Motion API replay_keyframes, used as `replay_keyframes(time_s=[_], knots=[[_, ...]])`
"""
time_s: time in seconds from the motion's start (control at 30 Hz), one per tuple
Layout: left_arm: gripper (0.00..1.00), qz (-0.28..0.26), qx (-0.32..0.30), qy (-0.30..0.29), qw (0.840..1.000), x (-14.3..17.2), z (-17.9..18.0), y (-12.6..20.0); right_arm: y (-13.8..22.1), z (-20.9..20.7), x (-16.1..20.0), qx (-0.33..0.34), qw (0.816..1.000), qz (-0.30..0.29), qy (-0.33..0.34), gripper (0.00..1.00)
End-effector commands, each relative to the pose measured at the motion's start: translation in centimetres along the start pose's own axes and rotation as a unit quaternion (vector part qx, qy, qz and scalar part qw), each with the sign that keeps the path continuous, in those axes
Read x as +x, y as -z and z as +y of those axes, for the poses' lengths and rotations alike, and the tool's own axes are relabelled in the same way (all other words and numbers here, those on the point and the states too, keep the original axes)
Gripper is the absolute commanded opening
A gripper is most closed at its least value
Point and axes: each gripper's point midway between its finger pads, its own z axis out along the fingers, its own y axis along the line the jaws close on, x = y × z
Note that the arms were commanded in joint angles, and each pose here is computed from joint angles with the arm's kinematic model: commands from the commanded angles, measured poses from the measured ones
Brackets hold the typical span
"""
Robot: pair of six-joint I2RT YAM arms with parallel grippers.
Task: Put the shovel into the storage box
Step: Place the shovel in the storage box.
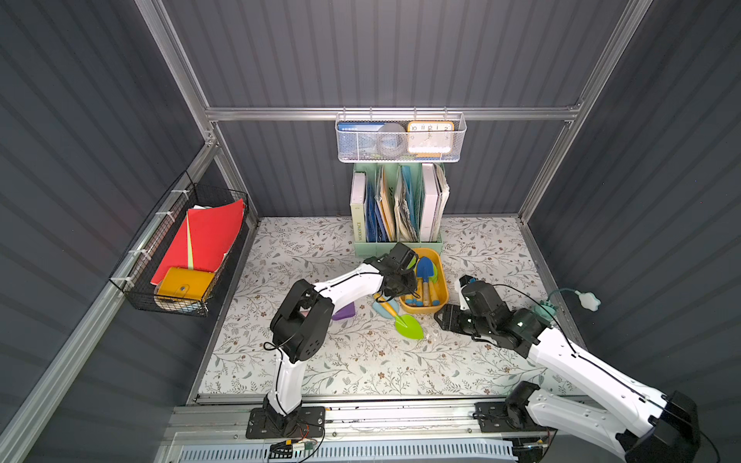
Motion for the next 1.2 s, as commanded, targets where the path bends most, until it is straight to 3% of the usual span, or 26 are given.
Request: replay_keyframes(time_s=[0.0, 0.37, 0.73, 1.03, 1.17], knots=[[0.11, -0.004, -0.013, 0.001, 1.000, 0.0, 0.4, -1.0, -0.2, -0.4, 0.4, 0.003, 1.000, 0.005, -0.005, 0.54], [0.17, -0.006, -0.026, 0.009, 1.000, -0.1, 0.8, -1.5, -0.5, -0.3, 0.6, -0.004, 1.000, 0.008, -0.010, 0.54], [0.42, -0.013, -0.028, 0.007, 0.999, -0.2, 0.5, -1.2, -0.5, -0.2, 0.6, -0.007, 1.000, 0.009, -0.011, 0.54], [0.37, -0.019, -0.033, 0.002, 0.999, 0.0, 0.2, -0.5, -0.5, 0.0, 0.6, -0.009, 1.000, 0.009, -0.011, 0.54], [0.29, -0.028, -0.038, -0.001, 0.999, -0.1, 0.0, -0.2, -0.7, 0.1, 0.7, -0.012, 1.000, 0.016, -0.011, 0.54]])
